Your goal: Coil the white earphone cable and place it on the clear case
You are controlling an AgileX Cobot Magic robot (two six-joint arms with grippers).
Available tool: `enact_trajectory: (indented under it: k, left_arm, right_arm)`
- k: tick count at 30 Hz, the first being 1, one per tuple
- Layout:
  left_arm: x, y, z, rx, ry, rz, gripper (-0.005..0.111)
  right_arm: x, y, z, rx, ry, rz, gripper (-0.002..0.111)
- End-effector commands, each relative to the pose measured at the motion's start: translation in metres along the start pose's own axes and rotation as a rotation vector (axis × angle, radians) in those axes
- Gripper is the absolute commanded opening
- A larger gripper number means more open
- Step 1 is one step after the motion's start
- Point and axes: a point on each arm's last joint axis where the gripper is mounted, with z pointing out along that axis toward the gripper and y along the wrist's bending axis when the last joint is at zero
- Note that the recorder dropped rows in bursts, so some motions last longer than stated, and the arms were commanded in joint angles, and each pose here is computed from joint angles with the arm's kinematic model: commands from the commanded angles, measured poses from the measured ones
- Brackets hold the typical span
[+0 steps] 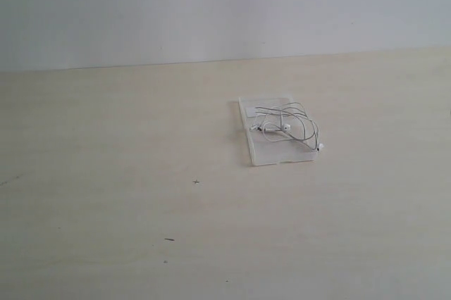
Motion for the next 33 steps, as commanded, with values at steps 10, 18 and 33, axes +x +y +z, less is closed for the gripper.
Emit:
enact_trajectory:
  k: [10, 18, 33]
  left_arm:
    - [0.001, 0.000, 0.000, -0.001, -0.003, -0.006, 0.000]
    - [0.001, 0.000, 0.000, -0.001, -0.003, -0.006, 0.000]
    - [0.001, 0.000, 0.000, -0.001, -0.003, -0.004, 0.000]
  right_arm:
    - [0.000, 0.000, -0.032, 0.080, -0.141, -0.314, 0.000]
    - [0.034, -0.018, -0.033, 0.134, -0.557, -0.097, 0.000]
    - [0.107, -0.035, -0.011, 0.107, -0.489, 0.057, 0.000]
